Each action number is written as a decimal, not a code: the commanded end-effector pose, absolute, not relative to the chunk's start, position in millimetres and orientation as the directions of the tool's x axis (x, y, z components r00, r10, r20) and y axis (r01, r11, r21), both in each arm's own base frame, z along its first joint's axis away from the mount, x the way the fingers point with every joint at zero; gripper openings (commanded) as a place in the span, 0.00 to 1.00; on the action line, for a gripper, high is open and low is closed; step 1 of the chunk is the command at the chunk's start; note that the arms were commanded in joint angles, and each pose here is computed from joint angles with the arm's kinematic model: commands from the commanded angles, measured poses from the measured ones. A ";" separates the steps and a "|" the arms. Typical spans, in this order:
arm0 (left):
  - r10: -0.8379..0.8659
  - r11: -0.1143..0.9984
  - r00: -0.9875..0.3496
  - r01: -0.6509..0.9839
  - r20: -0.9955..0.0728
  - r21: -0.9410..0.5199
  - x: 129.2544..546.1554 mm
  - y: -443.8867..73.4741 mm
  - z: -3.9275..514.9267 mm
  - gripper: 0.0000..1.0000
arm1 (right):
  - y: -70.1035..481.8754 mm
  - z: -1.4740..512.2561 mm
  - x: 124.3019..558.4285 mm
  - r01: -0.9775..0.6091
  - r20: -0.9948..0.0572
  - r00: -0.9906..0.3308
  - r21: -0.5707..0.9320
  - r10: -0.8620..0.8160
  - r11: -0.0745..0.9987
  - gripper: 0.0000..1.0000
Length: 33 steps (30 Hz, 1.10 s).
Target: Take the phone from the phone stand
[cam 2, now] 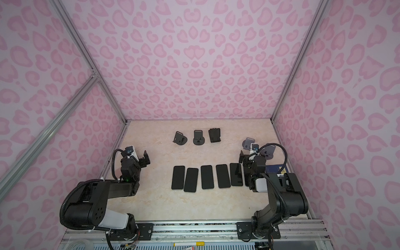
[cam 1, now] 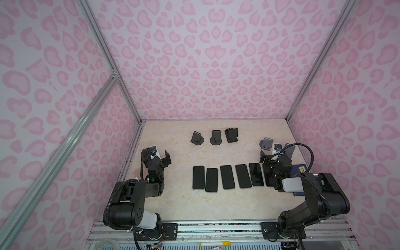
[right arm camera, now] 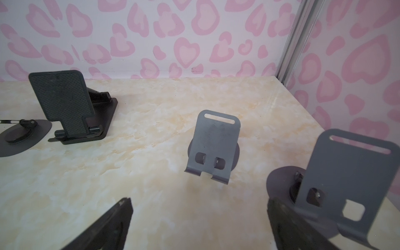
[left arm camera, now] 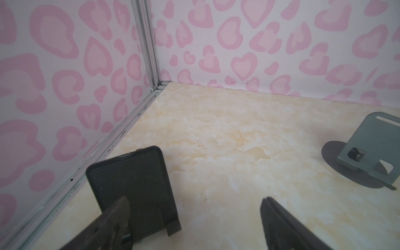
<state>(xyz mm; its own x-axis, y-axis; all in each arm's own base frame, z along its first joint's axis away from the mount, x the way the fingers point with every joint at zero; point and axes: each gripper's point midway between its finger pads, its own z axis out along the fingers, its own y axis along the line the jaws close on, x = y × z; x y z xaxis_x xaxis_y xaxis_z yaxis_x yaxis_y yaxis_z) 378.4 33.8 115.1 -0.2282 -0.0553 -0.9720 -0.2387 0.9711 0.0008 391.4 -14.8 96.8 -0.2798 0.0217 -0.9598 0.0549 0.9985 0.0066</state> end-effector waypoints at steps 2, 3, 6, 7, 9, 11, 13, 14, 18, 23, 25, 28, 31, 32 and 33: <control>-0.061 0.971 -0.211 -0.241 -0.976 -0.009 381.2 34.2 120.3 0.97 | -17.2 101.0 392.1 0.066 -0.966 -0.259 -0.001 0.016 0.998 1.00; -0.061 0.971 -0.211 -0.240 -0.976 -0.008 381.4 34.2 120.3 0.97 | -17.0 101.0 392.1 0.066 -0.966 -0.259 -0.001 0.016 0.998 1.00; -0.059 0.971 -0.210 -0.239 -0.976 -0.008 381.3 33.9 120.5 0.98 | -16.9 100.6 392.0 0.065 -0.965 -0.260 -0.001 0.016 0.998 1.00; -0.060 0.971 -0.211 -0.239 -0.976 -0.008 381.2 34.0 120.3 0.98 | -16.9 100.4 391.9 0.067 -0.965 -0.261 -0.002 0.016 0.998 1.00; -0.060 0.971 -0.210 -0.239 -0.976 -0.009 381.5 33.8 120.7 0.97 | -17.3 100.5 391.9 0.068 -0.965 -0.260 0.000 0.017 0.998 1.00; -0.060 0.971 -0.210 -0.239 -0.976 -0.008 381.4 33.8 120.8 0.98 | -17.4 100.9 392.2 0.068 -0.966 -0.259 -0.001 0.016 0.998 1.00; -0.061 0.971 -0.212 -0.238 -0.975 -0.009 381.2 33.6 120.1 0.98 | -17.7 101.2 392.3 0.069 -0.966 -0.259 -0.002 0.016 0.998 1.00; -0.060 0.971 -0.213 -0.240 -0.975 -0.007 381.1 34.1 119.6 0.98 | -17.5 100.9 392.2 0.068 -0.966 -0.260 -0.002 0.016 0.998 1.00; -0.061 0.971 -0.212 -0.239 -0.975 -0.009 381.3 33.7 120.0 0.97 | -16.6 100.9 392.1 0.066 -0.966 -0.259 -0.001 0.016 0.998 1.00; -0.061 0.971 -0.211 -0.239 -0.975 -0.009 381.4 33.8 120.2 0.98 | -16.2 100.4 391.9 0.072 -0.965 -0.262 -0.010 0.009 0.997 1.00; -0.060 0.971 -0.212 -0.239 -0.975 -0.008 381.3 33.8 120.0 0.97 | -16.7 100.6 391.8 0.076 -0.965 -0.261 -0.015 0.006 0.997 1.00; -0.061 0.971 -0.211 -0.239 -0.976 -0.009 381.4 33.7 120.4 0.98 | -16.0 100.6 391.5 0.077 -0.965 -0.261 -0.018 0.003 0.997 1.00; -0.060 0.971 -0.211 -0.239 -0.976 -0.008 381.4 33.8 120.4 0.97 | -16.0 99.9 391.3 0.077 -0.965 -0.263 -0.018 0.003 0.997 1.00; -0.061 0.971 -0.212 -0.239 -0.975 -0.009 381.4 33.8 120.2 0.98 | -16.0 100.7 391.5 0.077 -0.965 -0.261 -0.017 0.004 0.997 1.00; -0.060 0.971 -0.211 -0.240 -0.976 -0.008 381.3 34.0 120.5 0.97 | -15.8 101.0 391.7 0.077 -0.966 -0.260 -0.018 0.003 0.997 1.00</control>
